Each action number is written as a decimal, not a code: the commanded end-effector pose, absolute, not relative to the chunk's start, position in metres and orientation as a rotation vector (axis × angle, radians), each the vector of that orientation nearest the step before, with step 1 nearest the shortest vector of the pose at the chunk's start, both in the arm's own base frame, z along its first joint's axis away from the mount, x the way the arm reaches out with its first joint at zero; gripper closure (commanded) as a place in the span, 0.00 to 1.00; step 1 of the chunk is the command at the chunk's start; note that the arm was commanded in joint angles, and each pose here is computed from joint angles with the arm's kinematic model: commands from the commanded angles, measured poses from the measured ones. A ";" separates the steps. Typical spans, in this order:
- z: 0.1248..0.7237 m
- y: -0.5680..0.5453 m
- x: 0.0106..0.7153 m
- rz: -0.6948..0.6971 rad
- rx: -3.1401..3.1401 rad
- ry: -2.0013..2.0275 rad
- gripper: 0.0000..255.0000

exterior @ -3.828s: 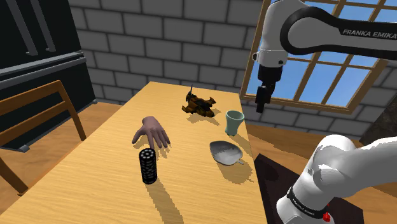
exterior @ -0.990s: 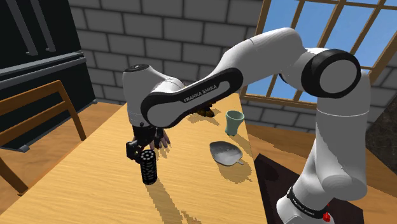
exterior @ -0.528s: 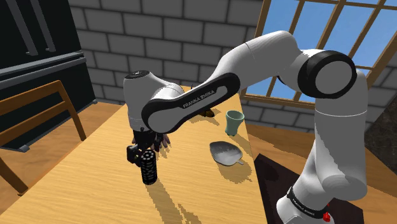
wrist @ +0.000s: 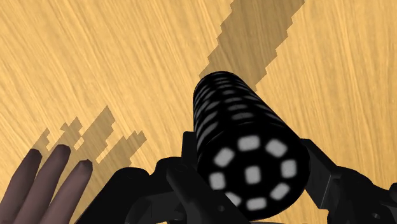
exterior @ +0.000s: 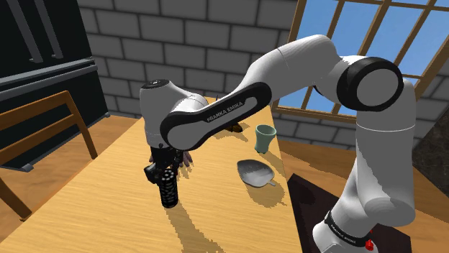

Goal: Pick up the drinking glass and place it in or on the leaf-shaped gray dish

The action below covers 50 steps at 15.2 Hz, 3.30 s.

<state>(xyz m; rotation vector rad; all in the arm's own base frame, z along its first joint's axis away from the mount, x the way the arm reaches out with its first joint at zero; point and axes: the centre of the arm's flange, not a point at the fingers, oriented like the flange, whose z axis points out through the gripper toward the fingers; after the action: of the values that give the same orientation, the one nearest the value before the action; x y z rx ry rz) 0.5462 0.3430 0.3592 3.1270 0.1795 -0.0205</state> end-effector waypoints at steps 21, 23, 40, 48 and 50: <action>0.443 0.343 0.546 -0.022 3.127 0.180 1.00; 0.454 0.343 0.546 -0.022 3.127 0.180 1.00; 0.503 0.207 0.470 -0.022 3.127 0.180 1.00; 0.519 0.115 0.419 -0.022 3.127 0.180 1.00; 0.523 0.093 0.406 -0.022 3.127 0.180 1.00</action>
<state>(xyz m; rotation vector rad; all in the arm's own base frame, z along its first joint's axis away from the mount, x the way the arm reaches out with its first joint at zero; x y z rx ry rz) 0.4137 0.1036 0.5218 3.1263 0.1780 -0.0229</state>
